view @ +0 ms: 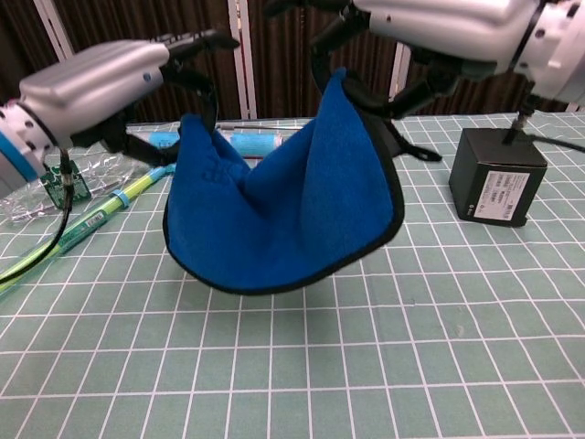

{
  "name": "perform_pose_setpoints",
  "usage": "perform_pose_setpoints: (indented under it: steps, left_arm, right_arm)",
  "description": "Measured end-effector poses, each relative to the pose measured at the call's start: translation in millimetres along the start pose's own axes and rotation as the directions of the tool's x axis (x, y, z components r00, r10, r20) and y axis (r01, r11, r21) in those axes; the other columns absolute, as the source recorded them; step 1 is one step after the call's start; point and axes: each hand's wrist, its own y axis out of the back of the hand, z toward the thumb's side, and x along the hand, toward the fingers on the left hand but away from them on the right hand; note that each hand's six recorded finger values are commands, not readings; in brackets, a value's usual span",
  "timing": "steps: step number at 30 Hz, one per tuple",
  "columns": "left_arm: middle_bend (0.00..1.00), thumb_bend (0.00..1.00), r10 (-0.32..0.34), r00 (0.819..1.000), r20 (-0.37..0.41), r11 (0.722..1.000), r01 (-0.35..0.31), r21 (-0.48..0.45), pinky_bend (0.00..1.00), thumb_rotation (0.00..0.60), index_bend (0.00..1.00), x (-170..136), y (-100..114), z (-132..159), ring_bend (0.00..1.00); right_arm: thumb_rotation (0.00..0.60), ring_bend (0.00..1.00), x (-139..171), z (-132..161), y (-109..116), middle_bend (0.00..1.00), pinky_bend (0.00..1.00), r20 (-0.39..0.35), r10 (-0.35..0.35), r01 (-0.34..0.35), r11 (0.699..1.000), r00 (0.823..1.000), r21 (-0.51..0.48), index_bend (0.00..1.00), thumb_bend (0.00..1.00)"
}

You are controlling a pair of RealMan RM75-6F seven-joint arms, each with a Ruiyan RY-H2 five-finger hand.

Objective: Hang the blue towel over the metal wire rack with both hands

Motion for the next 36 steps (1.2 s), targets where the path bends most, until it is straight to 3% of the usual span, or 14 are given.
perform_pose_setpoints:
  steps: [8,14,25,36]
  left_arm:
    - [0.00,0.57,0.112,0.992,-0.056,0.990,-0.107,0.089,0.00,0.600,0.75,29,42,-12,0.00]
    - [0.00,0.57,0.140,0.983,-0.120,0.987,-0.129,0.095,0.00,0.600,0.75,48,56,-23,0.00]
    - [0.00,0.57,0.101,0.972,-0.214,0.991,-0.081,0.103,0.00,0.600,0.75,59,39,-60,0.00]
    - [0.00,0.57,0.017,0.955,-0.296,0.998,0.001,0.061,0.00,0.600,0.75,62,-4,-102,0.00]
  right_arm:
    - [0.600,0.00,-33,-25,41,0.04,0.00,0.082,-0.077,0.075,0.997,0.994,0.033,0.65,0.55]
    - [0.600,0.00,-47,-49,47,0.05,0.00,0.167,-0.081,0.079,0.997,0.983,0.021,0.65,0.55]
    - [0.600,0.00,-48,-95,16,0.05,0.00,0.287,-0.023,0.024,1.000,0.958,0.001,0.65,0.55]
    - [0.600,0.00,-39,-122,-44,0.05,0.00,0.368,0.042,-0.015,0.997,0.929,-0.076,0.65,0.54]
